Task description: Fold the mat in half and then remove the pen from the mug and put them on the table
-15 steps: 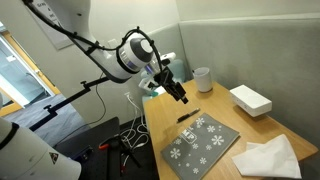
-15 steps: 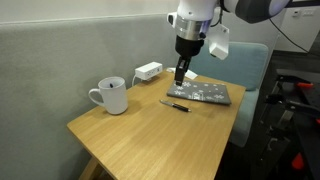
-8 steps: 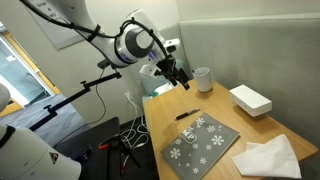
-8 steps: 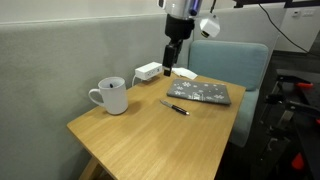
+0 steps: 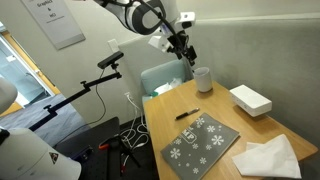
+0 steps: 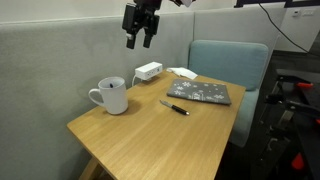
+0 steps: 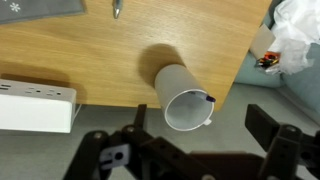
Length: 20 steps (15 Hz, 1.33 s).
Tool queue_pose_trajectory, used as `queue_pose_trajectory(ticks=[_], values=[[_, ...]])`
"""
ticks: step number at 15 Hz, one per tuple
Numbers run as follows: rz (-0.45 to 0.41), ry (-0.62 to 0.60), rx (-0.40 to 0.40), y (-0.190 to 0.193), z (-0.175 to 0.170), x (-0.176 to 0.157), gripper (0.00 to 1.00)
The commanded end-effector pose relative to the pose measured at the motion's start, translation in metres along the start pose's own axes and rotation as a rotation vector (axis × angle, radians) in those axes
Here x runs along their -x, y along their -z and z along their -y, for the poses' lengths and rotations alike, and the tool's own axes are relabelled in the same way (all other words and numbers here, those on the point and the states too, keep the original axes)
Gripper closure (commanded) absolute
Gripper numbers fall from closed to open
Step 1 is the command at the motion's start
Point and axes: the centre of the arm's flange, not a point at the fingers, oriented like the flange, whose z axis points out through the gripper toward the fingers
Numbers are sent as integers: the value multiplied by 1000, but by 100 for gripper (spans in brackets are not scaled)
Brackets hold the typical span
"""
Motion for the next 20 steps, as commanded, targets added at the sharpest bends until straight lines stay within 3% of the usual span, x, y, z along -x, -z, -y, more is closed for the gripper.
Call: queue_pose_trajectory(ticks=[1,2,3,7,10,14,20], values=[[54,-60,-37,4,-3,-42,0],[85,-51,-39,2,-4,-46,0],[45,-39,-22,7,-4,-25,0],[54,-39,-15,4,-5,-27,0],[63,-238,-72,3,-11,-34,0],[81,-458,-76,-6,-22,-42,0],[246,-728,-74,-31,-23,-64,0]])
